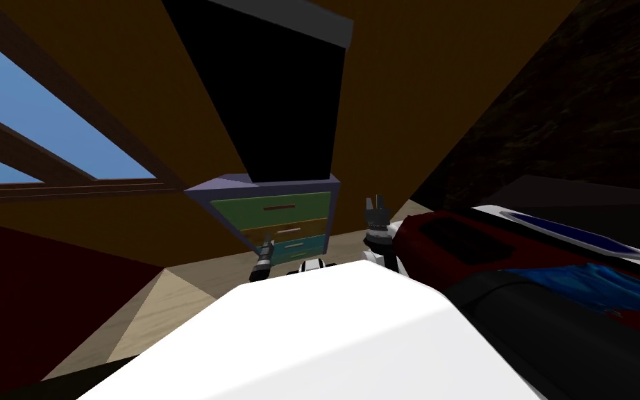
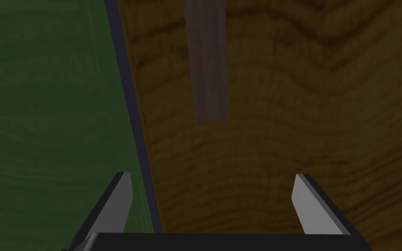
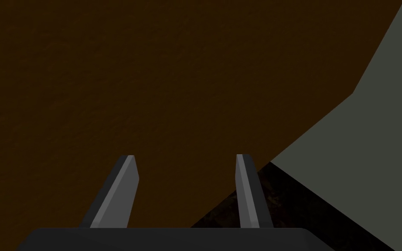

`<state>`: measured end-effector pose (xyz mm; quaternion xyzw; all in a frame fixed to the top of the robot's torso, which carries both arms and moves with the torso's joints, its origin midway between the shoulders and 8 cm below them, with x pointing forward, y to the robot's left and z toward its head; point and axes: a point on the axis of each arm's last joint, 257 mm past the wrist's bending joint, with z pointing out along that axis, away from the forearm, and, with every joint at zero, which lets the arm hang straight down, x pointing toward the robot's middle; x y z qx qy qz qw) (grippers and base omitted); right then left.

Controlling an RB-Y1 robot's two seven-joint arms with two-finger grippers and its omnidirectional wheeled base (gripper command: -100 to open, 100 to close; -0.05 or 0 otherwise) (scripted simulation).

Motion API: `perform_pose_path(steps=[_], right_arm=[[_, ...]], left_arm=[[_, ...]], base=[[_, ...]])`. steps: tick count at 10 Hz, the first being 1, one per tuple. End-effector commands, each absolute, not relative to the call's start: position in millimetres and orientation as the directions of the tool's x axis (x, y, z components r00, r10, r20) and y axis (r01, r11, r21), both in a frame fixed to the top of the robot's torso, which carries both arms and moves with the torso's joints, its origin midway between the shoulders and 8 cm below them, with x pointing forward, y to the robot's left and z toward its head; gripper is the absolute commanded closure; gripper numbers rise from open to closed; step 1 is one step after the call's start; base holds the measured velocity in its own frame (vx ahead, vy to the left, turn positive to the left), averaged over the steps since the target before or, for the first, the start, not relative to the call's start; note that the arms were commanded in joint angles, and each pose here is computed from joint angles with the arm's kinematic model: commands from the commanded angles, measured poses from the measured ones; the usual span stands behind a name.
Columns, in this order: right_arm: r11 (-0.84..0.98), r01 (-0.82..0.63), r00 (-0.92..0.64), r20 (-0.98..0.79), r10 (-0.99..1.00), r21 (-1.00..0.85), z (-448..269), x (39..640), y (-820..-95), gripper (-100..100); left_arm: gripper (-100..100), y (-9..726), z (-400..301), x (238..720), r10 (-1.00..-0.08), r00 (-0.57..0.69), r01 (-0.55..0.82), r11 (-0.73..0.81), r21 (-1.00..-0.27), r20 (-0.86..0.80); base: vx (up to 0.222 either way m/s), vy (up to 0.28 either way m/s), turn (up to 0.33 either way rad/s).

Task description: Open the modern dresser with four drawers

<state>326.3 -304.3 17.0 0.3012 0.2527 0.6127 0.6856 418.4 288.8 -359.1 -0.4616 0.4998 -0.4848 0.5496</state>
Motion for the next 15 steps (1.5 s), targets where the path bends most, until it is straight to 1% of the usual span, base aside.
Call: perform_pose_path(steps=[1, 3, 5, 6, 7, 9, 12, 15], right_arm=[[0.068, -0.688, 0.121, 0.023, 0.992, 0.723, 17, 326, -304, 0], [0.068, -0.688, 0.121, 0.023, 0.992, 0.723, 17, 326, -304, 0], [0.068, -0.688, 0.121, 0.023, 0.992, 0.723, 17, 326, -304, 0], [0.068, -0.688, 0.121, 0.023, 0.992, 0.723, 17, 326, -304, 0], [0.068, -0.688, 0.121, 0.023, 0.992, 0.723, 17, 326, -304, 0], [0.068, -0.688, 0.121, 0.023, 0.992, 0.722, 17, 326, -304, 0], [0.067, -0.688, 0.121, 0.023, 0.992, 0.722, 17, 326, -304, 0], [0.067, -0.688, 0.121, 0.023, 0.992, 0.722, 17, 326, -304, 0]], left_arm=[[-100, 269, -362, 421, -0.998, 0.04, 0.072, 0.048, -0.996, -0.046], [-100, 252, -362, 423, -0.999, 0.048, 0.075, 0.003, -0.997, 0.001], [-100, 258, -357, 433, -0.999, 0.045, 0.074, 0.016, -0.997, -0.013], [-100, 257, -358, 429, -0.999, 0.045, 0.077, 0.017, -0.997, -0.013], [100, 257, -358, 430, -0.999, 0.045, 0.075, 0.017, -0.997, -0.013], [100, 256, -356, 430, -0.999, 0.04, 0.077, 0.016, -0.997, -0.013], [100, 254, -352, 432, -0.999, 0.034, 0.079, 0.016, -0.997, -0.013], [100, 253, -356, 427, -0.999, 0.031, 0.068, 0.015, -0.998, -0.013]], base=[[0.031, -0.011, 0.003], [0.004, -0.001, -0.001], [0.02, 0.001, 0.001], [0.027, 0.002, -0.001], [0.0, 0.0, 0.0], [-0.131, -0.012, 0.022], [-0.201, -0.008, 0.018], [-0.131, -0.012, 0.017]])
